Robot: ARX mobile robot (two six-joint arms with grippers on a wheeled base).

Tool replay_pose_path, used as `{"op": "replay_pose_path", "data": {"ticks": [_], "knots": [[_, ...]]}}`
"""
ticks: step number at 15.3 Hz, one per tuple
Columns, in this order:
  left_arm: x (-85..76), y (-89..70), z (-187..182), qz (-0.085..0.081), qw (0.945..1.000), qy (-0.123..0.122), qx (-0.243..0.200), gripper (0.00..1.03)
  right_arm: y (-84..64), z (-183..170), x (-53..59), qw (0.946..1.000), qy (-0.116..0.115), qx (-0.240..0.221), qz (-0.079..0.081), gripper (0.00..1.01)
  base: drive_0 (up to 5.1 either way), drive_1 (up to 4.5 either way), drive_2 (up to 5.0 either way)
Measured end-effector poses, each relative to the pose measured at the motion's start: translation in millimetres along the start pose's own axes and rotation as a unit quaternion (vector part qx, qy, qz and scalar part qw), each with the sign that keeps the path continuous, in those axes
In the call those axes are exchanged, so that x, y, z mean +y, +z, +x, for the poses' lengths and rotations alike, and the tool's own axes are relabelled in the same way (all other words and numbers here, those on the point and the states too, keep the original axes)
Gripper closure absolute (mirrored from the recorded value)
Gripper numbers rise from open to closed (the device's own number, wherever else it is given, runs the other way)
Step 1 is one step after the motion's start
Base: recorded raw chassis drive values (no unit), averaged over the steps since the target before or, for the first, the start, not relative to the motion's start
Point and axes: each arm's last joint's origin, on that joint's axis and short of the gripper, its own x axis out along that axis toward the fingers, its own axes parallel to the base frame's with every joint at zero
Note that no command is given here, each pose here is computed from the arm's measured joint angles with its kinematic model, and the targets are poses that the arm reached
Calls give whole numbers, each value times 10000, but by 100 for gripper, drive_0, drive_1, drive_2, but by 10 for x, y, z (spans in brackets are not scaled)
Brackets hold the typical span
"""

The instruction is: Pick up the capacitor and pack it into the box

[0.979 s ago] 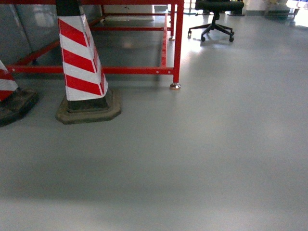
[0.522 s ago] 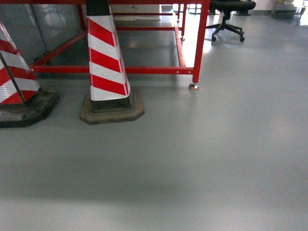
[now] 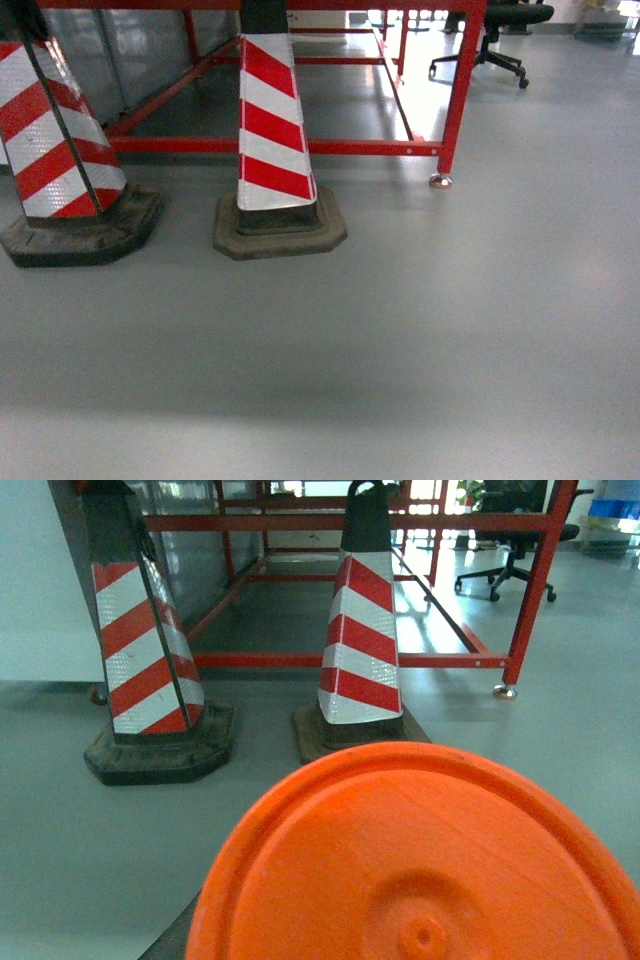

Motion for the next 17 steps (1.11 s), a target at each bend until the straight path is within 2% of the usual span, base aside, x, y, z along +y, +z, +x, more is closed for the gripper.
{"op": "replay_pose_path", "data": {"ticks": [4, 17], "knots": [[0, 3, 0, 0, 10000, 2, -15, 60, 2, 0, 0, 10000, 0, -11, 0, 3, -453, 237, 237], [0, 0, 0, 0, 10000, 4, -2, 60, 0, 0, 1, 10000, 10, -2, 0, 3, 0, 0, 0]]}}
